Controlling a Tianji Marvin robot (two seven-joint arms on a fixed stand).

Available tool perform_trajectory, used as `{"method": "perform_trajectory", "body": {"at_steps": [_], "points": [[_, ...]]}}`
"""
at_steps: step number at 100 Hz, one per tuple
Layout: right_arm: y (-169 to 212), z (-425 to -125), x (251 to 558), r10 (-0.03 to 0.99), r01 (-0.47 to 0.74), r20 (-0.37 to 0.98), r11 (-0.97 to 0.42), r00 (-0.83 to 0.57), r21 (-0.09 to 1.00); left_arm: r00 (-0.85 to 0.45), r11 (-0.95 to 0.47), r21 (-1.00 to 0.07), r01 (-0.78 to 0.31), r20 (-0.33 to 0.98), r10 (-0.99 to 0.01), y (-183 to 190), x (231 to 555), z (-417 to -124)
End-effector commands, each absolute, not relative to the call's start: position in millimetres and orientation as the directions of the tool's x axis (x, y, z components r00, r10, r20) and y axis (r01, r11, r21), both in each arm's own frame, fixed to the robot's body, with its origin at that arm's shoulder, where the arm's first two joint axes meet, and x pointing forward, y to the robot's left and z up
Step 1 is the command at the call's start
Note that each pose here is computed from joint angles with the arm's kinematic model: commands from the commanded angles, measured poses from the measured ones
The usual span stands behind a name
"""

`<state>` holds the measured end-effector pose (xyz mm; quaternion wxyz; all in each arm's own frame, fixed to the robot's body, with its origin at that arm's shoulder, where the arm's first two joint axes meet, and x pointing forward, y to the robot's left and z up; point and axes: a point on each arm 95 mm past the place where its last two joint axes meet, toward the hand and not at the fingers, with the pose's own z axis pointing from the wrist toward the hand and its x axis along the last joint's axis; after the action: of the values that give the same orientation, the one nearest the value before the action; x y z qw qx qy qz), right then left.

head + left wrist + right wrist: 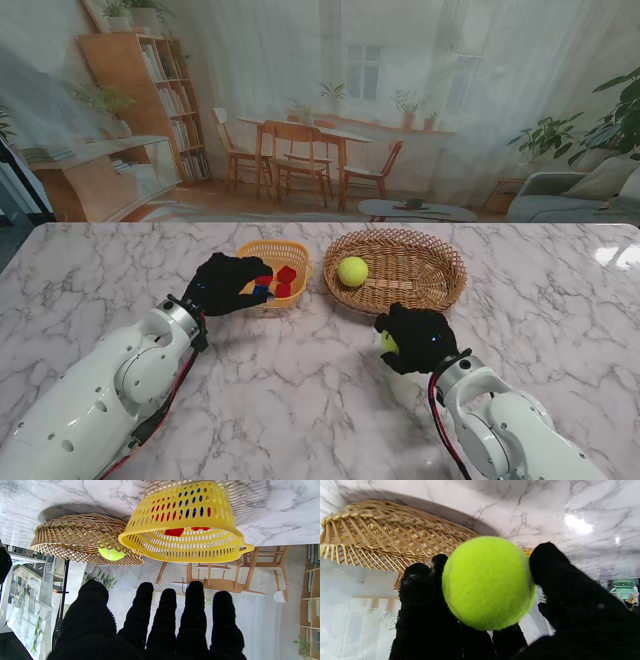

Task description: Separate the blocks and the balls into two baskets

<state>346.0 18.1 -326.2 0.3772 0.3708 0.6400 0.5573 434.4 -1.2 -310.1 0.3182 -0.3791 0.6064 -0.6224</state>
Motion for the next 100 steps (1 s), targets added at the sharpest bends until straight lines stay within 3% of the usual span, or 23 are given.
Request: {"method": "perform_trajectory", "body": {"at_steps": [1,39,72,100], "points": [[17.2,-314.3,353.0,0.892,0.021,-0.084,0.104,-0.443,0.994,-0.506,-0.059,-0.995,-0.077,0.090,-0.858,-1.1,434.4,-312.3],[8.9,-291.3,384.4,0.880,-0.002,-0.137,0.153,-0.455,0.988,-0.506,-0.064,-0.995,-0.078,0.095,-0.858,-0.5,434.9,-312.6],[-15.1,-280.1,435.8,0.906,0.000,-0.174,0.189,-0.386,0.982,-0.508,-0.060,-0.995,-0.079,0.092,-0.857,-0.8,435.5,-313.1],[-33.5,-289.4,482.3,0.924,0.041,-0.200,0.225,-0.325,0.974,-0.507,-0.062,-0.995,-0.078,0.093,-0.857,-0.6,436.2,-313.3]]}}
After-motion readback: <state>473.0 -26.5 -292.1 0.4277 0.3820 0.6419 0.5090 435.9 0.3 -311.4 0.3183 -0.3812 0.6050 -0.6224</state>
